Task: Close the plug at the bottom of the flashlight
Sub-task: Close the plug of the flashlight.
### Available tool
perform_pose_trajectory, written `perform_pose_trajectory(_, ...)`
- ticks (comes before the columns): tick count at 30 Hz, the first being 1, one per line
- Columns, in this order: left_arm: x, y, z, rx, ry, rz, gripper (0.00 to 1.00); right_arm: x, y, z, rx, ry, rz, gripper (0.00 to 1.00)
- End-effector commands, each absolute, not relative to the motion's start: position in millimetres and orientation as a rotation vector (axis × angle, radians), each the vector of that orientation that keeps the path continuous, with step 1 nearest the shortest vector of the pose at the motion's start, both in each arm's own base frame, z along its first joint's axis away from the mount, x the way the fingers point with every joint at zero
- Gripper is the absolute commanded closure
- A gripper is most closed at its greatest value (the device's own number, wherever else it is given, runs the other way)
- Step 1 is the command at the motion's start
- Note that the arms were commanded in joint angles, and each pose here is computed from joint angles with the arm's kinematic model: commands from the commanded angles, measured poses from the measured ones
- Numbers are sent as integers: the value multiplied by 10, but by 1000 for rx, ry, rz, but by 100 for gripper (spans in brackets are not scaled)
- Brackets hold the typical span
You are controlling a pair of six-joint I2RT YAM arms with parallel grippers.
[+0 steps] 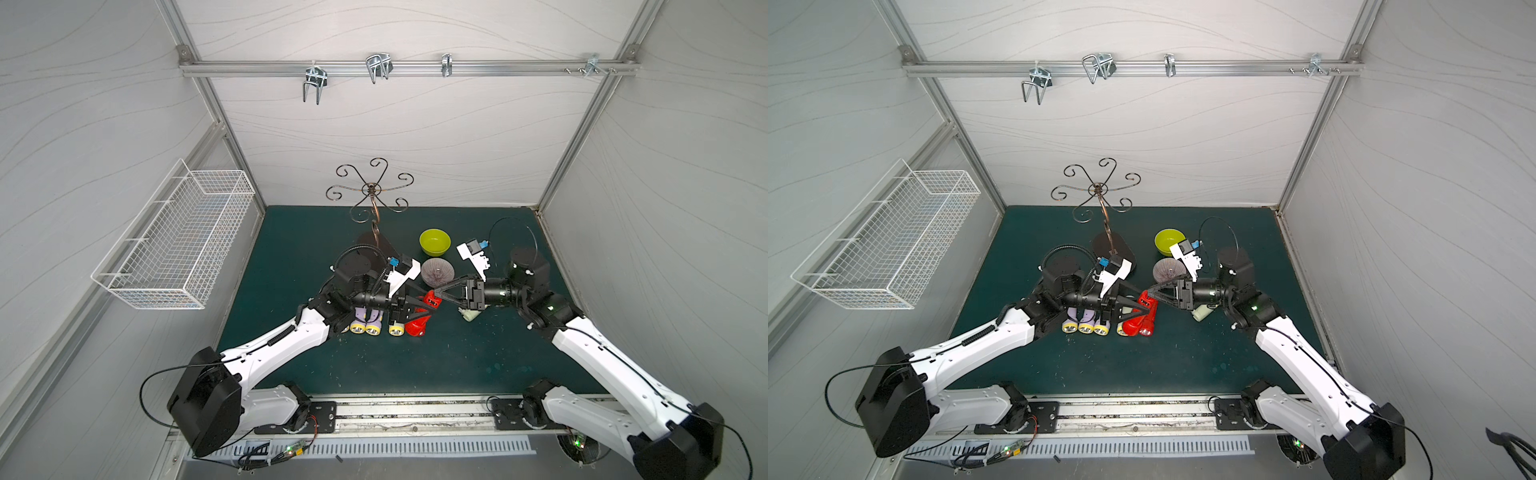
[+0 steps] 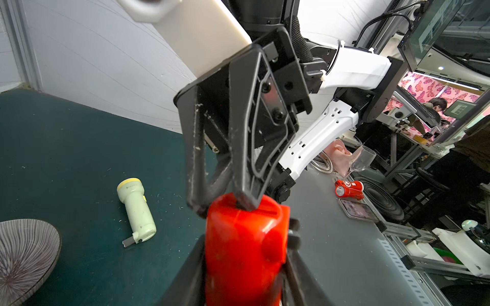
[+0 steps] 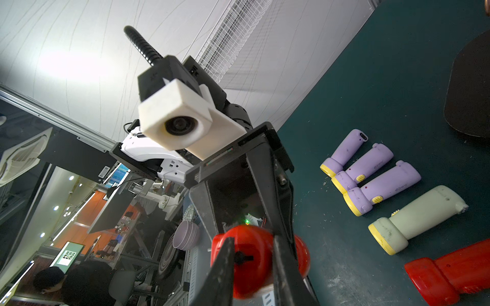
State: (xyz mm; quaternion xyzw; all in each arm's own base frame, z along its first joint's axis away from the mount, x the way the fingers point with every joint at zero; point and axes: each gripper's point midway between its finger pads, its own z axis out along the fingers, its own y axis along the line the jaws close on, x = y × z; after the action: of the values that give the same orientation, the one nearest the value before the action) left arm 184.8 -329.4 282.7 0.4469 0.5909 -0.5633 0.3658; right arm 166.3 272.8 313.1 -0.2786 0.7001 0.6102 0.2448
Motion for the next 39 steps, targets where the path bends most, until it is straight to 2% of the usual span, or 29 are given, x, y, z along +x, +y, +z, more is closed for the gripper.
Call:
perform_pose_trajectory(1,1994,-3285,3195,1094,1391,-1355,100,1374,2753,3054,-860,1929,1763,81)
perform_pose_trajectory(9,1982,-3271,3240,1088,1381,-1352,100,1408,2757,2939,-827,1977,1752,91)
perform_pose_trajectory(14,2034,-3278,3237,1057,1408,-1350,100,1533,2738,2801,-779,2044,1694,93)
perform_pose_trajectory(18,2099,-3303,3204,1034,1444,-1348,100,1722,2587,2904,-684,2022,1631,93)
perform_pose_trajectory(24,2317,-3323,3017,930,1608,-1308,100,1909,2237,2822,-529,2100,1284,93)
perform_pose_trajectory(25,2333,-3326,3029,919,1613,-1308,100,1907,2201,2797,-521,2106,1252,88)
perform_pose_trajectory(31,2628,-3296,3070,709,1728,-1265,100,1759,2196,2718,-537,2111,1180,45)
perform_pose_trajectory(35,2672,-3318,3113,657,1737,-1302,100,1656,2289,2726,-626,2087,1070,39)
perform_pose_trajectory(39,2535,-3360,3164,727,1683,-1374,100,1669,2325,2837,-652,2044,1056,40)
